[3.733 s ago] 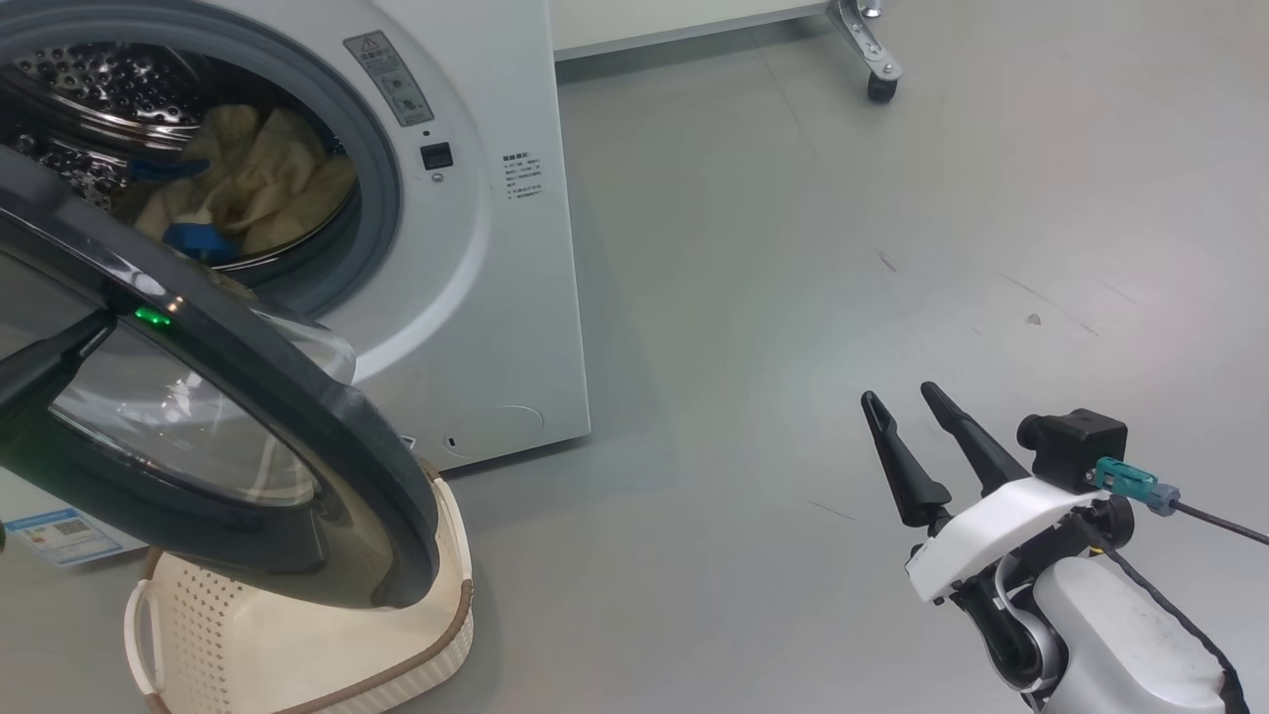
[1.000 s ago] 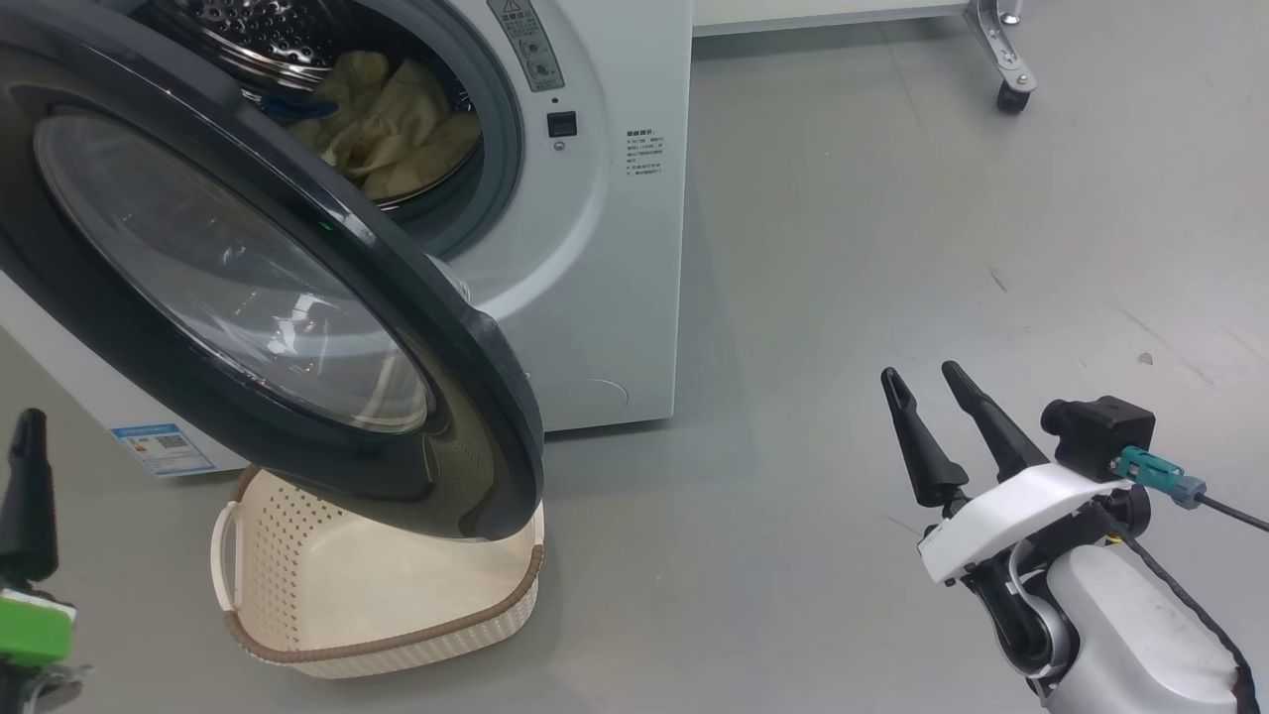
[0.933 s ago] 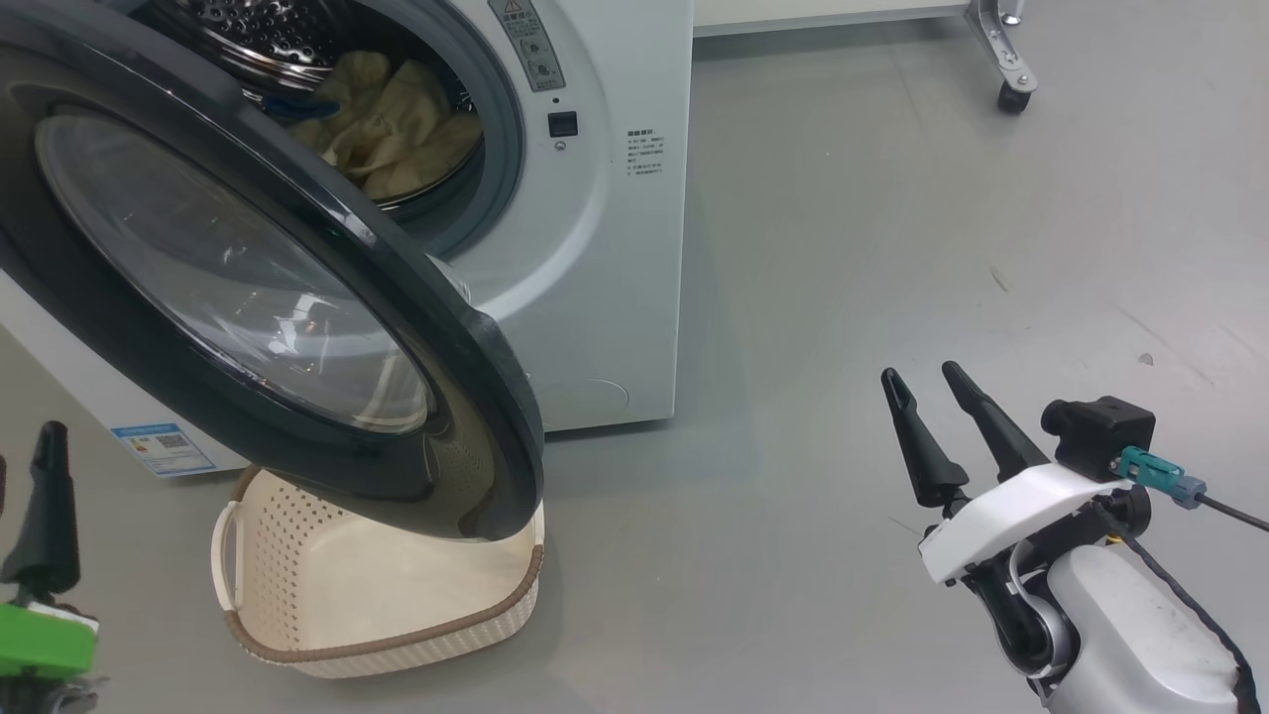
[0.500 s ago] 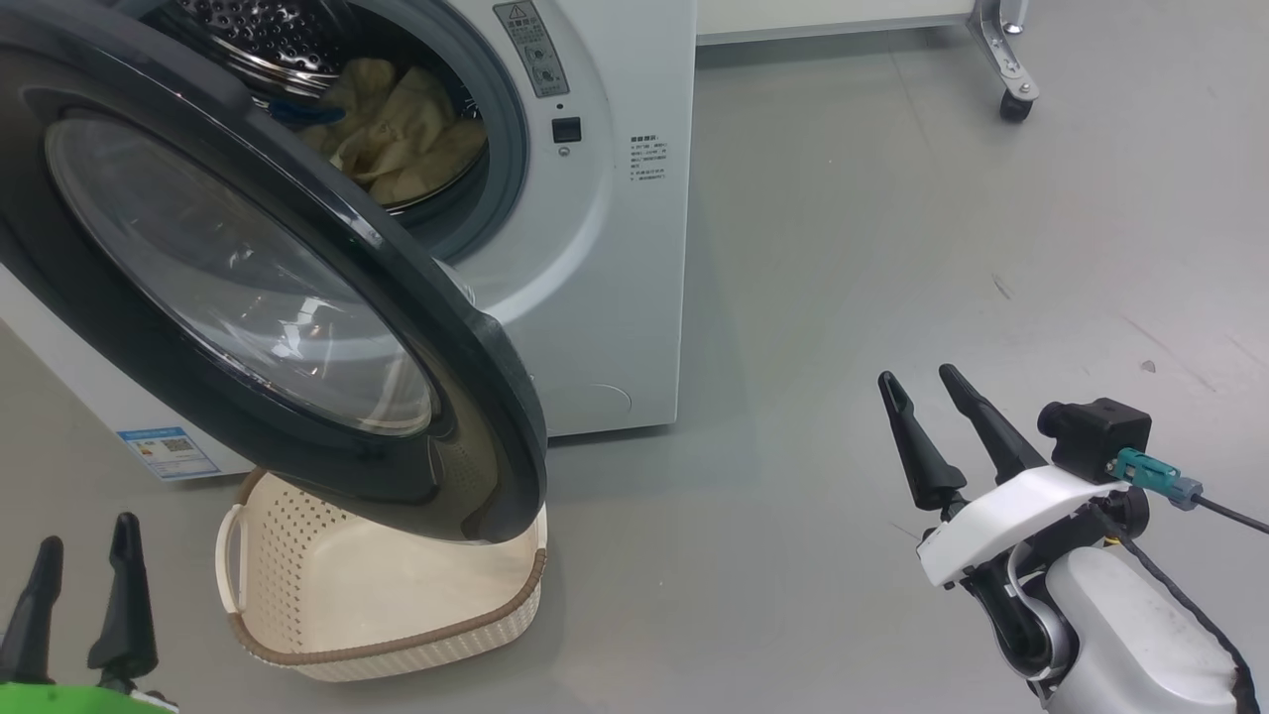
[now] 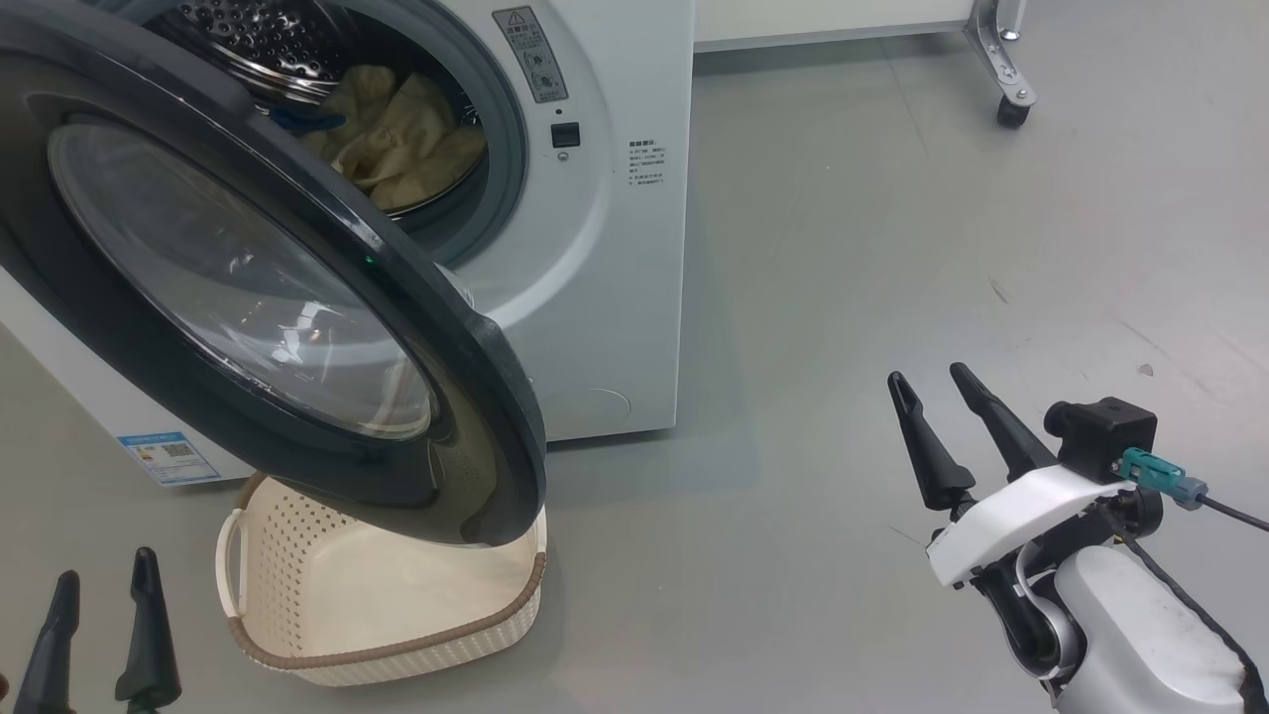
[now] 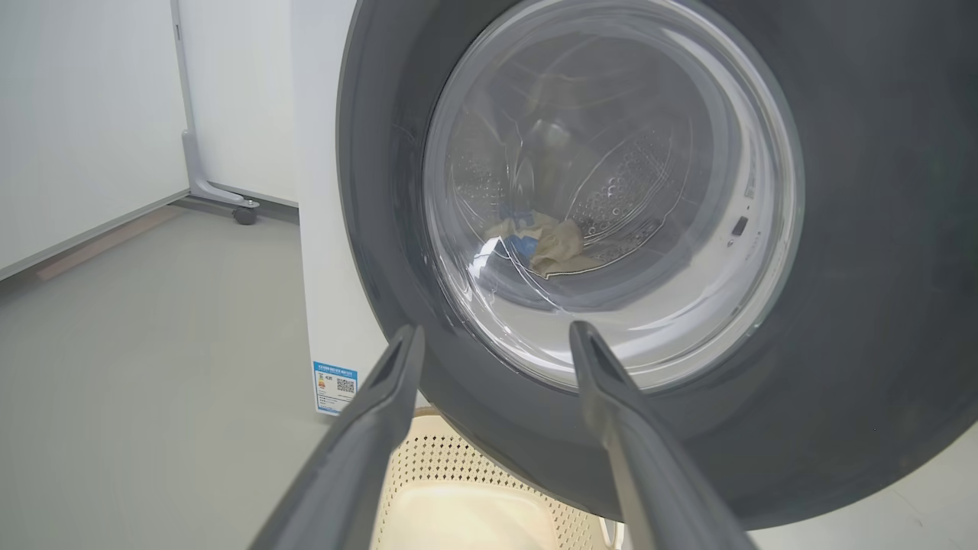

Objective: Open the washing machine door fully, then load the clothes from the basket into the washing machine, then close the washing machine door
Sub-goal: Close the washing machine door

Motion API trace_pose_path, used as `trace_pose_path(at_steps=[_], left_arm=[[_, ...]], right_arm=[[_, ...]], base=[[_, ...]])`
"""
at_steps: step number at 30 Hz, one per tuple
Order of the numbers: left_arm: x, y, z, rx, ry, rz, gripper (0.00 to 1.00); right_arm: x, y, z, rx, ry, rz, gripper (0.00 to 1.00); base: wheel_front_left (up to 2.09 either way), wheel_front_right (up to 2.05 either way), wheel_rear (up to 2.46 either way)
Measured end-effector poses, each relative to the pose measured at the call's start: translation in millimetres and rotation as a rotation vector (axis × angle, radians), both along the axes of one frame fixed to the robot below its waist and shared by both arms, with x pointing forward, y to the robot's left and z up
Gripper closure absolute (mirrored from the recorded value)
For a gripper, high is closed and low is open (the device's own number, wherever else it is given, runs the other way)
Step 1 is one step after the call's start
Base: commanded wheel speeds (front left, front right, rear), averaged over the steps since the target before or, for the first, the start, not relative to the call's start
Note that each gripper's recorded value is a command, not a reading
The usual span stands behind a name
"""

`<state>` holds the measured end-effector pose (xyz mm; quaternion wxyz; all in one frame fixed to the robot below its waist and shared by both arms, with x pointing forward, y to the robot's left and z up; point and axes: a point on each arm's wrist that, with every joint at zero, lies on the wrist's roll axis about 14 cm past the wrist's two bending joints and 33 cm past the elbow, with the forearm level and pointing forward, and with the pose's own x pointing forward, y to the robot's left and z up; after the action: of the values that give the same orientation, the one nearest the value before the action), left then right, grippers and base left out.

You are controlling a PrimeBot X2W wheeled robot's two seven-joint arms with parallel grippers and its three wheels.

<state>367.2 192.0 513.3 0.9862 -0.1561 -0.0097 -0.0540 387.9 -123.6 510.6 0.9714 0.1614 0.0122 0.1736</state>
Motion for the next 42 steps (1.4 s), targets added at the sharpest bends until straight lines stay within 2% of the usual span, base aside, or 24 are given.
trace_pose_path(at_steps=[42], left_arm=[[-3.0,-2.4,-20.2,0.004,0.020,0.009,0.00]], right_arm=[[6.2,2.6,1.4,0.005,-0.005,-0.001,0.00]], base=[[0.00,0.00,0.00]])
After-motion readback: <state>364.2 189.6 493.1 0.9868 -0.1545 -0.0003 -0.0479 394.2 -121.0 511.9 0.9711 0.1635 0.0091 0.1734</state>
